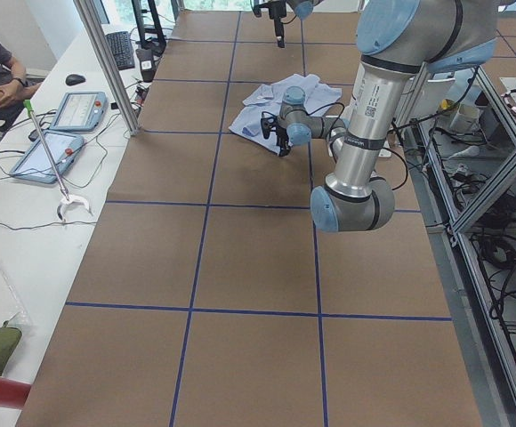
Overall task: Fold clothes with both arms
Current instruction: 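Lower the left gripper onto the shirt's collar-end edge and grasp it, then drag the shirt farther from the robot with the left gripper, straightening it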
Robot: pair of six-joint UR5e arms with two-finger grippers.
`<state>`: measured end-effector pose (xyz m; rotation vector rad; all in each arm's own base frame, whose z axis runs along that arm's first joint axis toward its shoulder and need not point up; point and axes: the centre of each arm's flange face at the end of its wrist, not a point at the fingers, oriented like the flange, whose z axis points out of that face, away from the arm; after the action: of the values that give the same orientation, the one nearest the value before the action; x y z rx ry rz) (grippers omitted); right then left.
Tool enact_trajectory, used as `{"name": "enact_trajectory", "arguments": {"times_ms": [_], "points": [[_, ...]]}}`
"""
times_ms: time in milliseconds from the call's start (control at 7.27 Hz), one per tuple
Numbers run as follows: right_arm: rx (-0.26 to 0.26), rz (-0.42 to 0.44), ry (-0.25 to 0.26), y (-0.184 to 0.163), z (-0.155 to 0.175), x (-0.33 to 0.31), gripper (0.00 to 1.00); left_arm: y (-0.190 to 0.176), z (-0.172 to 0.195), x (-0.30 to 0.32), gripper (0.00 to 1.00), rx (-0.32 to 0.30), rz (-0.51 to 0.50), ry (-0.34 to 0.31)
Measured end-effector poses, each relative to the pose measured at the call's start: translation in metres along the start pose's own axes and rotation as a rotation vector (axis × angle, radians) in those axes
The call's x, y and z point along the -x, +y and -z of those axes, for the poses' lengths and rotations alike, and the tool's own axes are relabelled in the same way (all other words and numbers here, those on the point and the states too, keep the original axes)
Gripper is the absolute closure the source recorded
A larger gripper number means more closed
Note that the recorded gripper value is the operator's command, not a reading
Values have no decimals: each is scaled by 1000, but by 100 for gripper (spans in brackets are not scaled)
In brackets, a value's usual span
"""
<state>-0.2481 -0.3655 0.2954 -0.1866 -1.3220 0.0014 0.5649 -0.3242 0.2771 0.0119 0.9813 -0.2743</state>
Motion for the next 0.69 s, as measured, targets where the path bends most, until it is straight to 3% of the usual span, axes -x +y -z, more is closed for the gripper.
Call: {"name": "enact_trajectory", "arguments": {"times_ms": [138, 688], "points": [[-2, -1, 0, -1, 1, 0, 0, 1, 2, -1, 100, 2, 0, 0], [-17, -10, 1, -6, 6, -4, 0, -8, 18, -6, 100, -9, 8, 13]]}}
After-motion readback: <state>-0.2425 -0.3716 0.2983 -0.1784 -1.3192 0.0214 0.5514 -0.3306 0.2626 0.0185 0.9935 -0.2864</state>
